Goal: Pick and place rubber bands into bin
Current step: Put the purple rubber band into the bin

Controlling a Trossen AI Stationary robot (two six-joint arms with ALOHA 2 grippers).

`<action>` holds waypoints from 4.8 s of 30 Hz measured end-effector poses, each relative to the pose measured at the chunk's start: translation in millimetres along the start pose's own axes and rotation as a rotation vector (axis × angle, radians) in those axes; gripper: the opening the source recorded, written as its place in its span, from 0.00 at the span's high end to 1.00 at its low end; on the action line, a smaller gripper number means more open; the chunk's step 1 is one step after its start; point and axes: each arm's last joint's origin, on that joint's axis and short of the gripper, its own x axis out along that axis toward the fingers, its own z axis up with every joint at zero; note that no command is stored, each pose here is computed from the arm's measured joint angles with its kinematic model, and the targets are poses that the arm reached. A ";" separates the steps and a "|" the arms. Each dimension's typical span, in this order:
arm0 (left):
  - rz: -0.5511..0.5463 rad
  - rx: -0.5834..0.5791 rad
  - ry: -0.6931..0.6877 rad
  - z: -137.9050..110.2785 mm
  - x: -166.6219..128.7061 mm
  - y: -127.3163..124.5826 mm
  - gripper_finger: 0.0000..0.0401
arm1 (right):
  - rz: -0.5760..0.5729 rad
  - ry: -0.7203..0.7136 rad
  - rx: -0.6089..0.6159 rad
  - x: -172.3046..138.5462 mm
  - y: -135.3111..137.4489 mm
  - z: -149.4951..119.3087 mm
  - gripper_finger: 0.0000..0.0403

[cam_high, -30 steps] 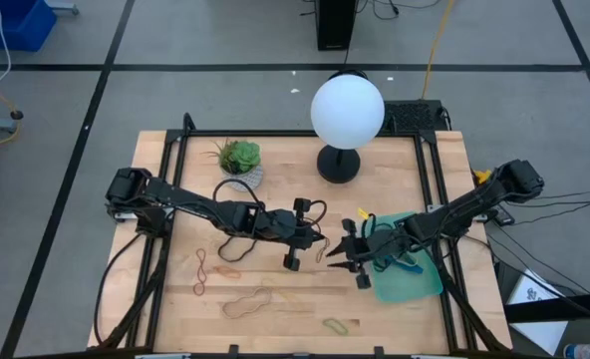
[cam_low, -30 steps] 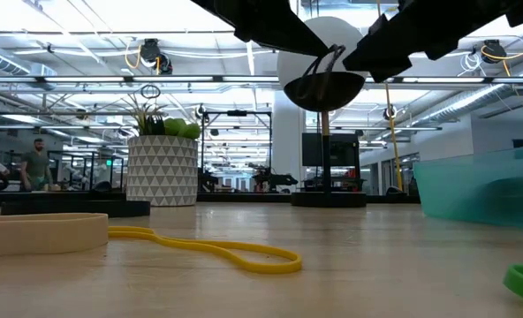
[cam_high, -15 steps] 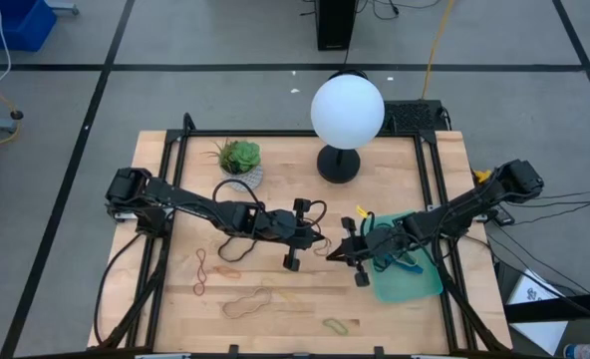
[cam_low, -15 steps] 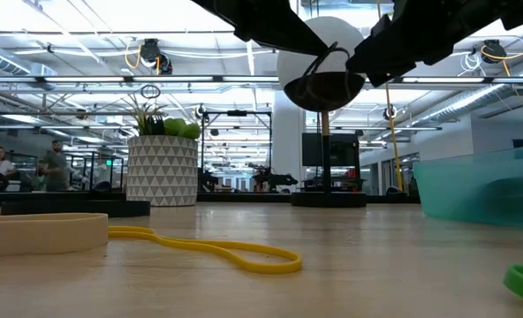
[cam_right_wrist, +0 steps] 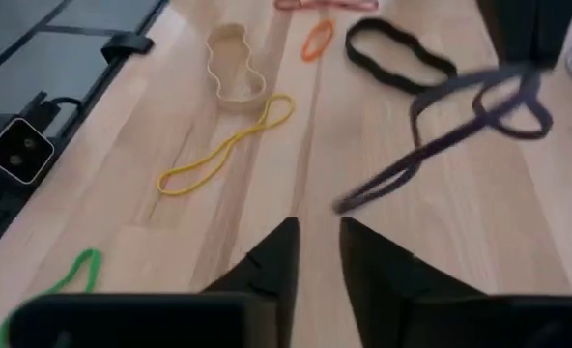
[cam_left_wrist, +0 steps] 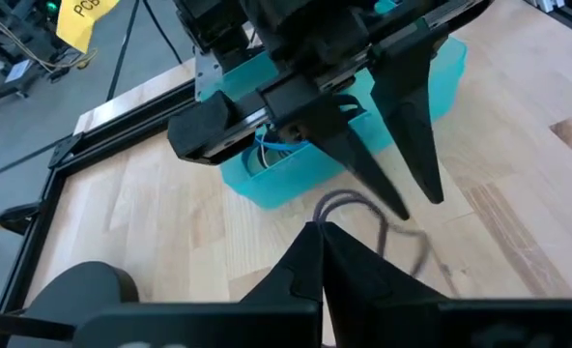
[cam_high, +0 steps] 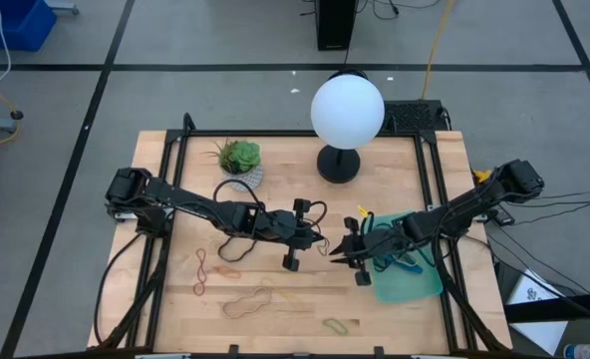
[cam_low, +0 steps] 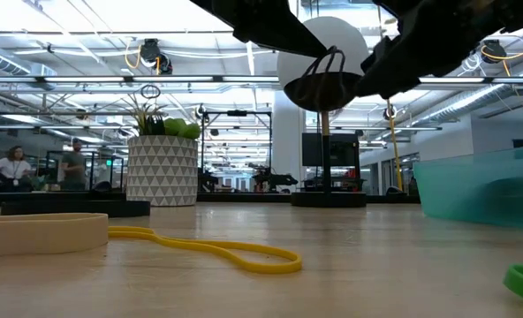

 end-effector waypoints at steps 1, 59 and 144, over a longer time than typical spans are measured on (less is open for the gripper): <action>0.000 0.002 0.000 0.0 0.0 0.0 0.99 | 0.000 0.010 0.013 0.0 -0.1 -0.9 0.78; -0.008 -0.011 -0.004 0.2 0.0 -0.2 0.94 | -0.067 -0.161 0.064 1.2 -20.1 17.8 0.96; 0.065 -0.390 0.275 -20.1 -16.6 -2.1 0.35 | -0.199 0.277 0.382 -133.8 -29.2 -31.1 1.00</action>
